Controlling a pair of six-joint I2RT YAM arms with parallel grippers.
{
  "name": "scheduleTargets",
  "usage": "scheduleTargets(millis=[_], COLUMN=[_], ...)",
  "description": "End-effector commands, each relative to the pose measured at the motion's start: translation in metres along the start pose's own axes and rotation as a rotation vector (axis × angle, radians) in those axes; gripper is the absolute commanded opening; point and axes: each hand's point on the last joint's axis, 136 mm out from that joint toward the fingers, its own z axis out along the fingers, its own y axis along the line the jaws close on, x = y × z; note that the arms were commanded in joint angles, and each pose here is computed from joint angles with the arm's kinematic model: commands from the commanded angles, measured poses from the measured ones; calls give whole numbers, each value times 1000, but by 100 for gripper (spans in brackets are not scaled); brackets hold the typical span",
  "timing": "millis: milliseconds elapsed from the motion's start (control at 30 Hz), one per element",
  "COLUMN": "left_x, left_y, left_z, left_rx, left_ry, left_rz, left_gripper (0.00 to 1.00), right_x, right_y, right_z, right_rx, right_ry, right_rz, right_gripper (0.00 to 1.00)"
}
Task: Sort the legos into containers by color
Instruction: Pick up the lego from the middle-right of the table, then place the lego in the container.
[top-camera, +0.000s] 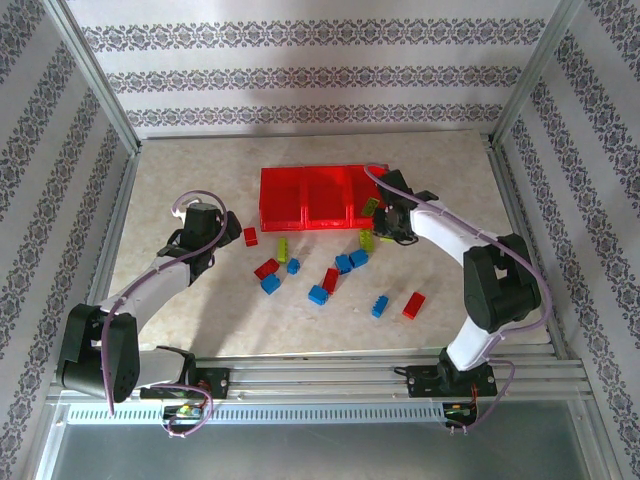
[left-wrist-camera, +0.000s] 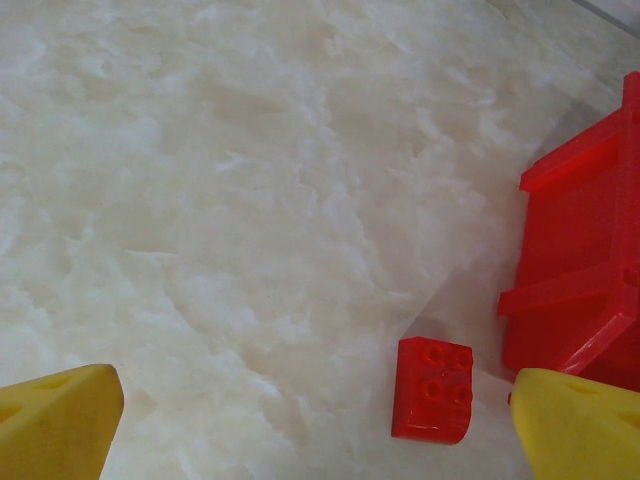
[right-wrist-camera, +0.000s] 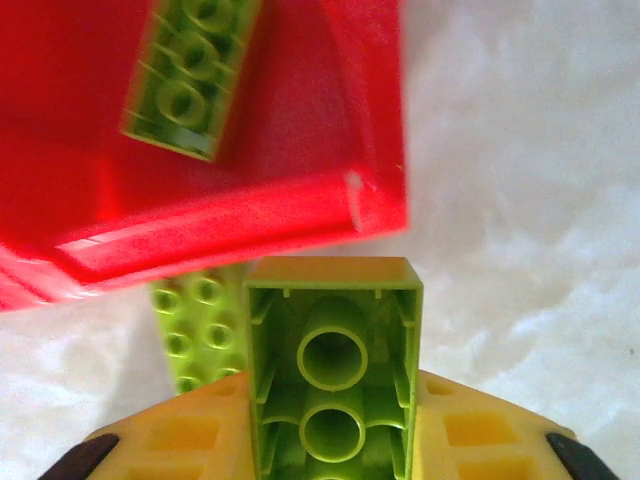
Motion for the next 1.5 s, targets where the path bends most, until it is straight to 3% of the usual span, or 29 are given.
scheduleTargets(millis=[0, 333, 567, 867, 1167, 1467], left_x=[-1, -2, -2, 4, 23, 47], left_y=[4, 3, 3, -8, -21, -32], left_z=[3, -4, -8, -6, 5, 20], left_rx=[0, 18, 33, 89, 156, 168], left_ry=[-5, -4, 1, 33, 125, 234], left_rz=[-29, -23, -12, -2, 9, 53], left_gripper=[100, 100, 100, 100, 97, 93], right_x=[-25, -79, -95, -94, -98, -97], right_y=[11, 44, 51, 50, 52, 45], right_z=[-17, 5, 33, 53, 35, -21], right_rx=[-4, -30, -61, -51, -79, -105], right_ry=[-68, -102, -66, -30, -50, -131], right_rz=[-55, -141, -127, -128, -127, -126], right_gripper=[25, 25, 28, 41, 48, 52])
